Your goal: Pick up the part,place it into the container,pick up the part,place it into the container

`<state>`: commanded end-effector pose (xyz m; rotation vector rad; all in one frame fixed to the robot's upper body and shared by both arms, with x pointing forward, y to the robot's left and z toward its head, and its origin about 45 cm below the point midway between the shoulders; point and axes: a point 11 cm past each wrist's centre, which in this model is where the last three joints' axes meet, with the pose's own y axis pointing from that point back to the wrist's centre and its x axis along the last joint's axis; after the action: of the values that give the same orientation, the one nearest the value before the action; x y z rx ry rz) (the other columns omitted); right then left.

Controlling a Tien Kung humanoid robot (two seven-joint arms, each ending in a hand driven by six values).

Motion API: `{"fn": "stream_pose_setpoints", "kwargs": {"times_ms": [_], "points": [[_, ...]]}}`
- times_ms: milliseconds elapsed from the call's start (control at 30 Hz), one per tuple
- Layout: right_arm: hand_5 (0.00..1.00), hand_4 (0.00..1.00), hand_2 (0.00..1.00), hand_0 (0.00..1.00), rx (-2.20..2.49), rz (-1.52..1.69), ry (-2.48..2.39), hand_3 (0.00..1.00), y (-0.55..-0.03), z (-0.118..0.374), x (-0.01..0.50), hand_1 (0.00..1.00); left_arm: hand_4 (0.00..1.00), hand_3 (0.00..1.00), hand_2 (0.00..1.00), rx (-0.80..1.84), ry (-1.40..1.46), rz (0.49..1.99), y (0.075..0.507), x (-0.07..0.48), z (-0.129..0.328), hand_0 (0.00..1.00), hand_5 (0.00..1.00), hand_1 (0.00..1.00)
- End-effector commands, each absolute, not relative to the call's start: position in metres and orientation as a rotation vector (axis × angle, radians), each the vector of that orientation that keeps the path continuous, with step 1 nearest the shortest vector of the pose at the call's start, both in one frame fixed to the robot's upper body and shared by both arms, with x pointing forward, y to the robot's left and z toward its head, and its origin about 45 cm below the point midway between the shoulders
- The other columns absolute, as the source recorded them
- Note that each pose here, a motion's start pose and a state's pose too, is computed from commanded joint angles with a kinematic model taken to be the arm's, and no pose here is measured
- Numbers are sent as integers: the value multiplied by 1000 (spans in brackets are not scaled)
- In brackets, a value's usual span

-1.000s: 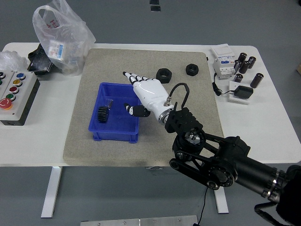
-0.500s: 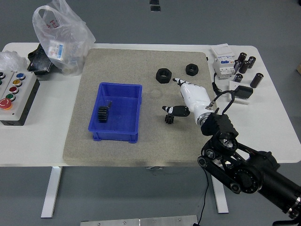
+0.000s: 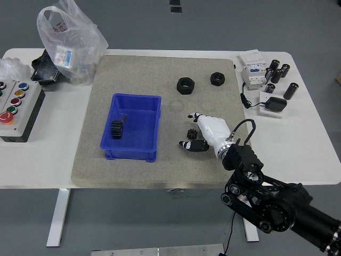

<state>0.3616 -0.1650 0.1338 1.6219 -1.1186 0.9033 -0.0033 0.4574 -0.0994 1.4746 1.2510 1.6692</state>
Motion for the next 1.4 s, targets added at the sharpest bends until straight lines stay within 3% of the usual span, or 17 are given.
{"fn": "stream_pose_setpoints", "kwargs": {"times_ms": [33, 200, 233, 400, 433, 800, 1200, 1233, 1400], "points": [[262, 473, 532, 280, 1618, 903, -1116, 639, -165, 133, 362, 496, 669, 683, 620, 1475, 1251, 1669, 457, -3, -99, 608, 273, 643], [262, 473, 532, 280, 1598, 895, -1101, 639, -168, 129, 362, 496, 669, 683, 620, 1473, 1252, 1666, 457, -3, -100, 608, 273, 643], [2, 342, 406, 282, 1596, 895, -1099, 502, -168, 129, 362, 431, 667, 676, 620, 1473, 1252, 1666, 457, -3, -100, 608, 270, 643], [2, 342, 406, 282, 1595, 897, -1096, 502, -168, 128, 362, 431, 667, 676, 620, 1472, 1253, 1664, 456, -2, -100, 608, 270, 643], [22, 242, 280, 266, 1595, 896, -1096, 431, -168, 128, 362, 403, 664, 675, 620, 1472, 1253, 1663, 456, -2, -100, 608, 269, 643], [2, 212, 273, 269, 1607, 992, -1120, 410, -157, 147, 372, 405, 663, 672, 620, 1471, 1253, 1664, 456, -2, -100, 608, 270, 643], [2, 253, 320, 317, 1748, 1273, -1057, 455, -66, 191, 373, 445, 663, 669, 619, 1479, 1249, 1663, 459, -2, -99, 608, 270, 643], [219, 493, 787, 532, 1757, 1284, -1033, 817, -60, 190, 371, 731, 663, 668, 619, 1480, 1250, 1662, 458, -2, -99, 608, 270, 643], [219, 493, 787, 532, 1749, 1344, -953, 817, -46, 189, 364, 731, 663, 668, 619, 1483, 1249, 1661, 459, -2, -99, 608, 270, 643]]}}
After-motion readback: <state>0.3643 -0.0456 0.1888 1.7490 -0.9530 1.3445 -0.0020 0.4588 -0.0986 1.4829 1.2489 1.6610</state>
